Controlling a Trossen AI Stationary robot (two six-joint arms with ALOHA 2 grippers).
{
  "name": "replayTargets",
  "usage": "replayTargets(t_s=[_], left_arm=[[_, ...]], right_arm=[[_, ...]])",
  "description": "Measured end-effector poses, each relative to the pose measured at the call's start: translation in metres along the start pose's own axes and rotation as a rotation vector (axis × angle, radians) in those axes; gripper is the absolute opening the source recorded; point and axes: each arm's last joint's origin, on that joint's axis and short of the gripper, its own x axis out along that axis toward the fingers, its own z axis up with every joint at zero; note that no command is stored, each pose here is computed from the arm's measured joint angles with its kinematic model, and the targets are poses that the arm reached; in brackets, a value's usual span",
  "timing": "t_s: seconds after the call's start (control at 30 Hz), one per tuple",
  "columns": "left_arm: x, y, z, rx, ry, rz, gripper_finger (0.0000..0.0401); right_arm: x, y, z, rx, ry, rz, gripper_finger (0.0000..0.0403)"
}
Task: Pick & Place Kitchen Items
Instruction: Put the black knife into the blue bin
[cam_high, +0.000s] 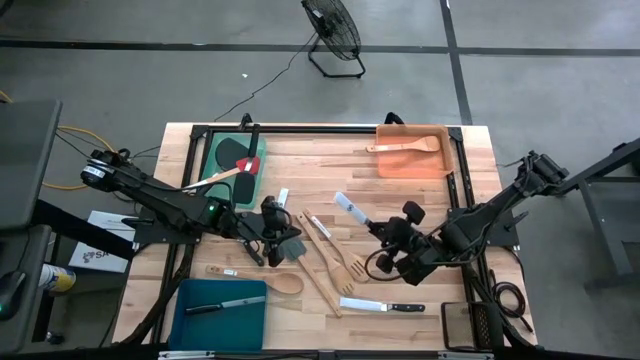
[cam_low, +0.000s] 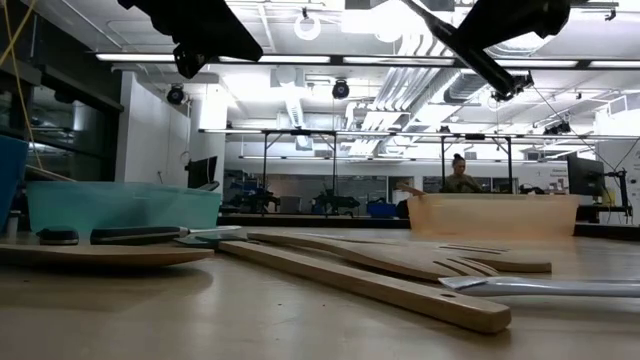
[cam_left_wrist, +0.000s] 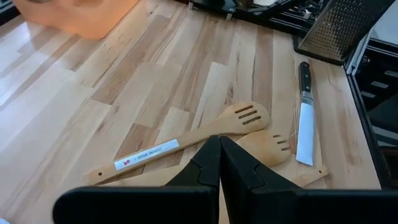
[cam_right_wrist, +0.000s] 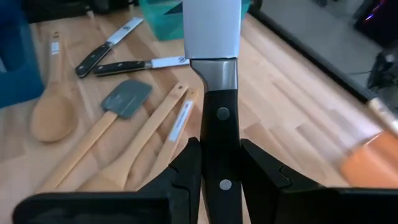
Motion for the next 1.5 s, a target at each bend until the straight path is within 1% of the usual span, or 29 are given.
replayTargets(t_s=[0.17,0.27,0.37,0.53,0.67,0.87,1.07,1.2,1.27,1.33,1.4,1.5], left_arm=[[0.008,-0.003,-0.002,0.052,-0.010,-0.008,0.0003],[0.014,-0.005,-0.004,0.084,-0.010,-0.008,0.0017],[0.022,-0.007,-0.005,0.100,-0.030,0.001,0.0043],[0.032,-0.007,-0.006,0.120,-0.093,0.097,0.0100],[0.037,-0.003,-0.007,0.100,-0.092,0.131,0.0131],[0.040,0.004,-0.004,0.062,-0.092,0.132,0.0138],[0.047,0.011,0.002,0.032,-0.103,0.085,0.0138],[0.052,0.012,0.004,0.026,-0.125,0.065,0.0138],[0.054,0.013,0.003,0.050,-0.125,0.059,0.0138],[0.057,0.010,0.007,0.053,-0.172,0.022,0.0138],[0.057,0.008,0.009,0.073,-0.194,0.007,0.0138],[0.058,0.005,0.013,0.085,-0.231,-0.047,0.0139]], right_arm=[[0.003,-0.003,-0.006,0.025,-0.018,-0.037,0.0076],[0.008,-0.006,-0.016,0.057,-0.009,-0.058,0.0076],[0.010,-0.008,-0.024,0.085,-0.007,-0.067,0.0076],[0.012,-0.008,-0.033,0.120,-0.014,-0.052,0.0076],[0.004,-0.016,-0.036,0.169,-0.070,-0.027,0.0076],[-0.008,-0.045,-0.055,0.270,-0.155,0.070,0.0076],[-0.007,-0.059,-0.071,0.316,-0.296,0.253,0.0076],[-0.004,-0.065,-0.072,0.291,-0.398,0.369,0.0076],[-0.002,-0.068,-0.070,0.277,-0.447,0.420,0.0076],[0.000,-0.070,-0.067,0.263,-0.484,0.448,0.0076],[0.003,-0.072,-0.065,0.240,-0.502,0.468,0.0076],[0.007,-0.075,-0.058,0.210,-0.530,0.526,0.0076]])
